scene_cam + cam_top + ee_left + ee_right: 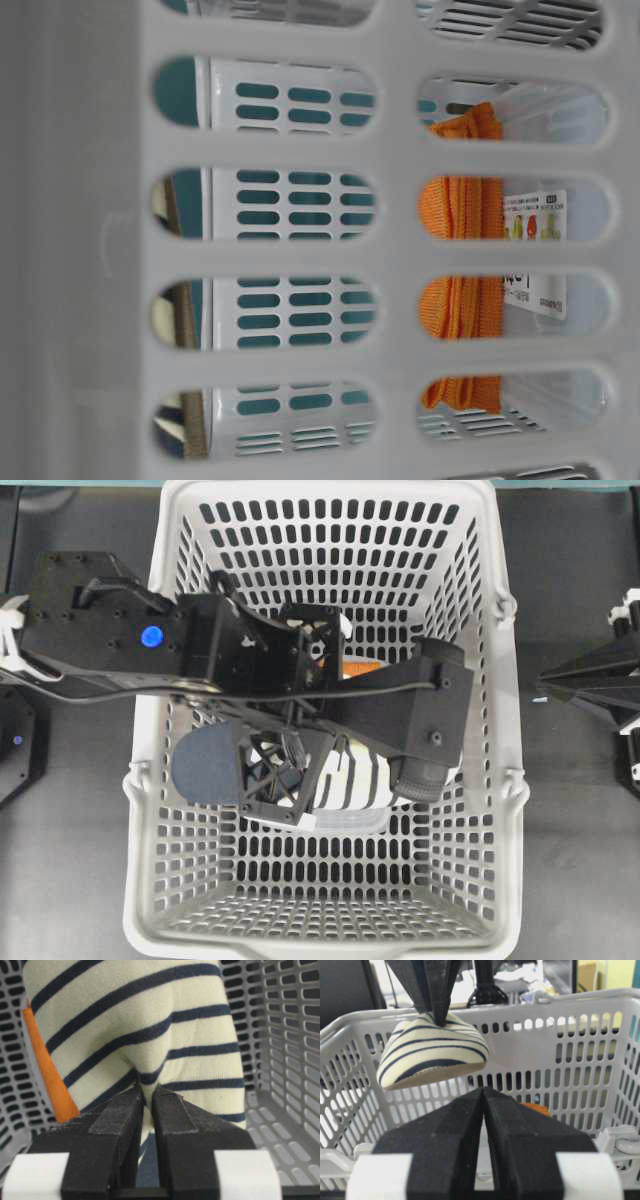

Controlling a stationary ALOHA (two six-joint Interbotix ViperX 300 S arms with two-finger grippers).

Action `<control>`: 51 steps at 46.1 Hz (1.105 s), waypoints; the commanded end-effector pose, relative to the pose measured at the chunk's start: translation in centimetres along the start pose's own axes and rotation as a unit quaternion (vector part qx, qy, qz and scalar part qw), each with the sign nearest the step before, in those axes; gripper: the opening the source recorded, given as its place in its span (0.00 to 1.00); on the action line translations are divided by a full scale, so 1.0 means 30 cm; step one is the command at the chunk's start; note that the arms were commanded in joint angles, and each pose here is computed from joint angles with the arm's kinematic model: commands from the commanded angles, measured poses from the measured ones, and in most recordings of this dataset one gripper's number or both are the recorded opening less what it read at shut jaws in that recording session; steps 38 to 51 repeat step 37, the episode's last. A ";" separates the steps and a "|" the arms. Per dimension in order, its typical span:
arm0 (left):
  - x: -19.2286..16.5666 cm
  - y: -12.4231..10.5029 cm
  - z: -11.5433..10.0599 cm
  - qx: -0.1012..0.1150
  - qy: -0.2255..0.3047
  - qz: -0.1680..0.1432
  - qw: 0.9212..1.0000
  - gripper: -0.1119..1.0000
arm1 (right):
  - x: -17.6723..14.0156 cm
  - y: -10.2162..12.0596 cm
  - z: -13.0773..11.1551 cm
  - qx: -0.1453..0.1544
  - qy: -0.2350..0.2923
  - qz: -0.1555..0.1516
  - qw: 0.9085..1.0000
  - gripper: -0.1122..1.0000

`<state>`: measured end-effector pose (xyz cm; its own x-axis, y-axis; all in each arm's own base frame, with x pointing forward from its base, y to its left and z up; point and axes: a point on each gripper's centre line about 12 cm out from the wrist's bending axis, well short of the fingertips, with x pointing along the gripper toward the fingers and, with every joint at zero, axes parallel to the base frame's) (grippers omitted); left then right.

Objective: Pick up the slipper from the shopping basket with the left arm.

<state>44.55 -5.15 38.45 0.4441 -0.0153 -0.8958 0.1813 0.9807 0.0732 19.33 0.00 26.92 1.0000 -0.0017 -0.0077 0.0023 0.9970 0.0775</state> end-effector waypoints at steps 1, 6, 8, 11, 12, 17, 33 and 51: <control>-0.050 0.001 0.016 0.002 -0.023 0.003 1.000 0.15 | 0.004 0.000 0.009 0.003 -0.004 0.000 1.000 0.10; -0.050 0.000 0.016 0.002 -0.023 0.003 1.000 0.15 | 0.005 0.000 0.008 0.003 -0.003 0.000 1.000 0.10; -0.050 0.000 0.016 0.002 -0.023 0.003 1.000 0.15 | 0.005 0.000 0.008 0.003 -0.003 0.000 1.000 0.10; -0.047 0.000 0.016 0.002 -0.022 0.003 1.000 0.15 | 0.005 0.000 0.008 0.003 -0.003 0.000 1.000 0.10; -0.047 0.000 0.016 0.002 -0.022 0.003 1.000 0.15 | 0.004 0.000 0.009 0.003 -0.004 0.000 1.000 0.10; -0.046 0.000 0.017 0.002 -0.022 0.003 1.000 0.15 | 0.004 0.000 0.009 0.003 -0.004 0.000 1.000 0.10; -0.039 0.000 0.017 0.002 -0.020 0.002 1.000 0.15 | 0.004 0.000 0.009 0.002 -0.004 0.000 1.000 0.10; -0.039 0.000 0.017 0.003 -0.020 0.003 1.000 0.15 | 0.004 0.000 0.009 0.003 -0.004 0.000 1.000 0.10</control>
